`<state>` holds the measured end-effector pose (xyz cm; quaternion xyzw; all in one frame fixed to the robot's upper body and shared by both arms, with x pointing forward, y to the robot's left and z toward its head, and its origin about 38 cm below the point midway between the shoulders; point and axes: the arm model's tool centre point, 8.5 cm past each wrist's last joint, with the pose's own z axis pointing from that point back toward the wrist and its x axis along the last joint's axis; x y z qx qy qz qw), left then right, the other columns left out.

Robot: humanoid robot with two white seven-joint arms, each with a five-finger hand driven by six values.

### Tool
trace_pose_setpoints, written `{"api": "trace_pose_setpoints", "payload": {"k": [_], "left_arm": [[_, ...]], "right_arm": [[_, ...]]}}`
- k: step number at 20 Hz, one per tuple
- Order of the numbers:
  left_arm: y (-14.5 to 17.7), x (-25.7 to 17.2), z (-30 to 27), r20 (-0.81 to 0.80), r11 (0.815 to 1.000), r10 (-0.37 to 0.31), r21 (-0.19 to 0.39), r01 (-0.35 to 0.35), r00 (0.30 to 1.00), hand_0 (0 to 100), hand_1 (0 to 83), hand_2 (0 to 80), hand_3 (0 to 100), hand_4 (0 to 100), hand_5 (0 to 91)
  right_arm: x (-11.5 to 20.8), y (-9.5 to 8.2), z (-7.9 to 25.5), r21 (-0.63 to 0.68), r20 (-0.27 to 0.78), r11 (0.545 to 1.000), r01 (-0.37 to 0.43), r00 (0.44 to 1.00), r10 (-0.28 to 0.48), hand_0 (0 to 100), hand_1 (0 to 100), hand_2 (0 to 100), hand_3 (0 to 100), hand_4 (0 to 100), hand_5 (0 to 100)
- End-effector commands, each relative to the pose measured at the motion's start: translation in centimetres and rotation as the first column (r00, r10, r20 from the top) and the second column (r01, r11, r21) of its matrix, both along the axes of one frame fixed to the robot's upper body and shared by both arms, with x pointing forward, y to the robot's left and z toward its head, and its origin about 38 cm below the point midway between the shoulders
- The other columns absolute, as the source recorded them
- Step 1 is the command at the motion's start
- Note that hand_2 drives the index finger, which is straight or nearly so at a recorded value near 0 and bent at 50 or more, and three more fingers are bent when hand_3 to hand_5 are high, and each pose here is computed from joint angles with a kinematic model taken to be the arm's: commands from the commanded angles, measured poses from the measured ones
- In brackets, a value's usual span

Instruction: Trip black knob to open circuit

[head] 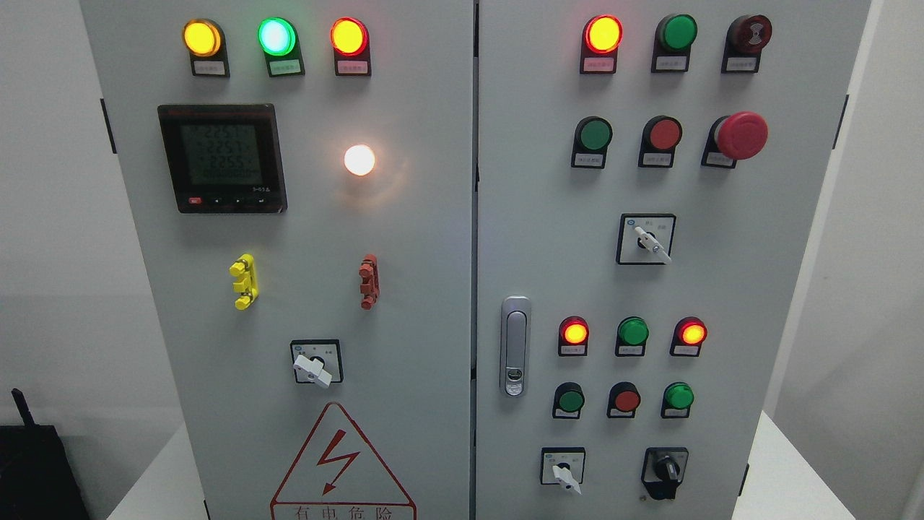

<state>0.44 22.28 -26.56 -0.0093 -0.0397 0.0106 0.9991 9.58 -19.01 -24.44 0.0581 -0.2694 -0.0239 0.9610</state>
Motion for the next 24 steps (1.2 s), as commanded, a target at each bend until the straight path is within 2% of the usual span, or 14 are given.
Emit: {"api": "trace_pose_setpoints", "payload": {"k": [1,6,10,16,24], "left_arm": [[-0.1,0.2,0.0,0.004,1.0,0.003,-0.001,-0.003,1.0,12,38.9,0.0,0,0,0.0],[-0.1,0.2,0.0,0.004,1.0,0.003,-0.001,-0.003,1.0,12,38.9,0.0,0,0,0.0],[-0.1,0.2,0.0,0.004,1.0,0.003,-0.001,-0.003,1.0,12,38.9,0.0,0,0,0.0],[-0.1,0.2,0.0,0.004,1.0,0.003,-0.001,-0.003,1.0,12,38.9,0.0,0,0,0.0],[-0.1,0.2,0.0,0.004,1.0,0.003,-0.001,-0.003,1.0,12,38.9,0.0,0,0,0.0]], "right_arm": [[1.1,0.1,0.5,-0.002,0.059,1.0,0.016,0.998,-0.016,13,57,0,73,51,32],[3.4,0.1,1.6,0.0,0.16,1.0,0.02,0.987,-0.02,17,60,0,78,60,41],[5.4,-0.4,2.8,-0.013,0.267,0.999,0.052,0.963,-0.046,26,61,0,79,64,46],[8.3,-1.1,5.4,-0.043,0.508,0.991,0.13,0.857,-0.09,46,66,0,81,67,52],[11.5,-1.2,8.2,-0.029,0.64,0.985,0.168,0.76,-0.111,60,73,0,85,71,58]]}}
